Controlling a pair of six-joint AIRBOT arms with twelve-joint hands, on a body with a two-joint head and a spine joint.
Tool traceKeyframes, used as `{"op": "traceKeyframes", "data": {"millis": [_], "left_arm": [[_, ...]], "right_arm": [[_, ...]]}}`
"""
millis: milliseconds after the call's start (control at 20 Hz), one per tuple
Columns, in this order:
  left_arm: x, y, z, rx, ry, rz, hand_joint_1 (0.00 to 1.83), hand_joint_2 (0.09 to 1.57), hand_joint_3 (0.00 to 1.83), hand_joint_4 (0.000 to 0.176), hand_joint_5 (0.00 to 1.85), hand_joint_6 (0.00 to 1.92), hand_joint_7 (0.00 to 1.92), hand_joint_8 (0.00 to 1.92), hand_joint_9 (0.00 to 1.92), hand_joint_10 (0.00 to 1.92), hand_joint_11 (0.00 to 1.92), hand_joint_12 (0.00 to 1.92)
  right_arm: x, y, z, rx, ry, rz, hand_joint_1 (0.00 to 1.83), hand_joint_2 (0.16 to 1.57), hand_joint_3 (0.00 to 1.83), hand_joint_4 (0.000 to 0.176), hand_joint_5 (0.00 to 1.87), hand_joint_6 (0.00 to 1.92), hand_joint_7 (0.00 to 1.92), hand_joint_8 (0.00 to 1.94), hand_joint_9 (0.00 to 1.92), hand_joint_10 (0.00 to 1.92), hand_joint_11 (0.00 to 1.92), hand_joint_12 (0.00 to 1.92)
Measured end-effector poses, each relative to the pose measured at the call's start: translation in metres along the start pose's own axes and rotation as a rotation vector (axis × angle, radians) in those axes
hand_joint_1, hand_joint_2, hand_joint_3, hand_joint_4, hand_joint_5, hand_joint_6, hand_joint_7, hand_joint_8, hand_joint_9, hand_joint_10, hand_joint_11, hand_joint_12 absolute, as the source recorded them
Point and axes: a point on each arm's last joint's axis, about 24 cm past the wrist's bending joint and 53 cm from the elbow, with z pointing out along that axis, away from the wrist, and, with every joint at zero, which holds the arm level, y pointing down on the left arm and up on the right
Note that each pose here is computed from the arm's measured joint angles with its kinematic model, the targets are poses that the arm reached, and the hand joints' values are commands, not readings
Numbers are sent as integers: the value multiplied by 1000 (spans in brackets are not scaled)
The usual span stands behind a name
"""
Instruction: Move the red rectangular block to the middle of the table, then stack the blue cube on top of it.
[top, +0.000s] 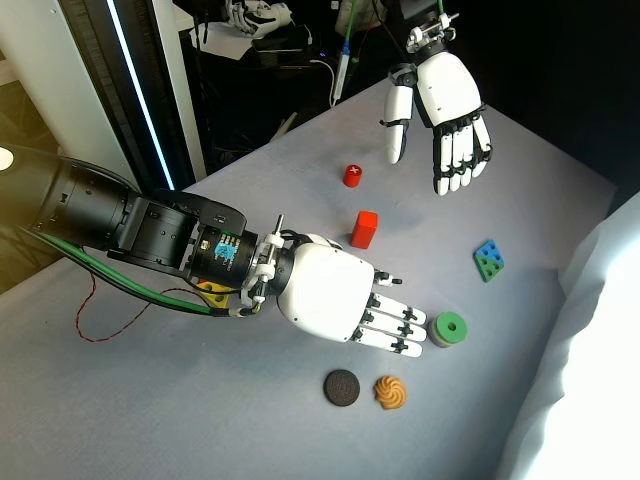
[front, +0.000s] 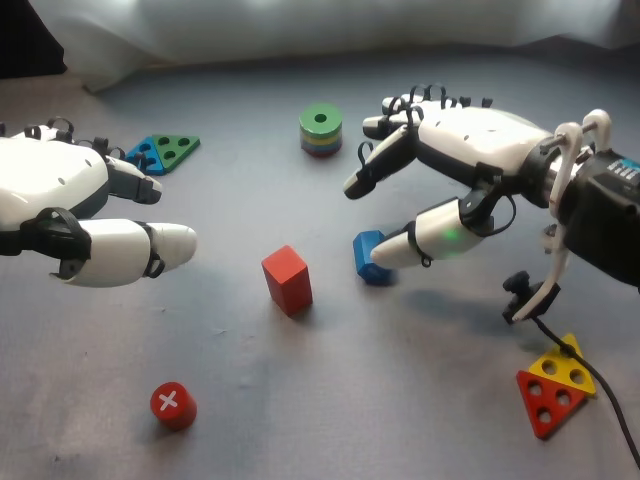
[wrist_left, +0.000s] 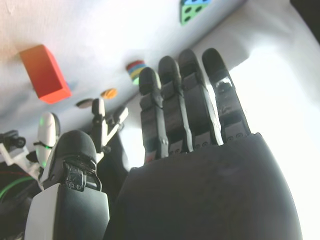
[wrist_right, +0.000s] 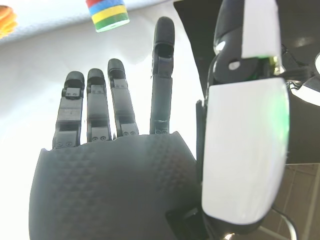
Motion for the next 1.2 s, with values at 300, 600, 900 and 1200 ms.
{"op": "traceKeyframes", "data": {"millis": [300, 600, 900, 1200], "left_arm": [[0, 1, 0, -7, 1, -12, 42, 1281, 1, 0, 490, 1, 471, 2, 392, 3, 0, 790], [0, 1, 1, -14, 0, -18, 49, 1284, 2, 0, 502, 2, 489, 3, 413, 4, 5, 838], [-2, -3, 2, -12, -3, -16, 58, 1280, 0, 0, 520, 5, 514, 8, 437, 8, 22, 843], [-1, -1, 2, -21, 0, -19, 59, 1284, 1, 0, 515, 2, 502, 3, 424, 4, 16, 831]], "right_arm": [[10, -7, 3, 16, 10, 22, 952, 817, 0, 0, 808, 9, 154, 8, 0, 0, 0, 0], [20, -15, 8, 28, 21, 12, 923, 822, 0, 0, 763, 3, 110, 5, 0, 0, 0, 0], [17, -17, 12, 29, 10, 10, 888, 833, 4, 0, 762, 0, 119, 3, 0, 0, 0, 0], [14, -23, 13, 44, 9, 17, 916, 830, 1, 0, 793, 14, 180, 21, 0, 0, 0, 0]]}}
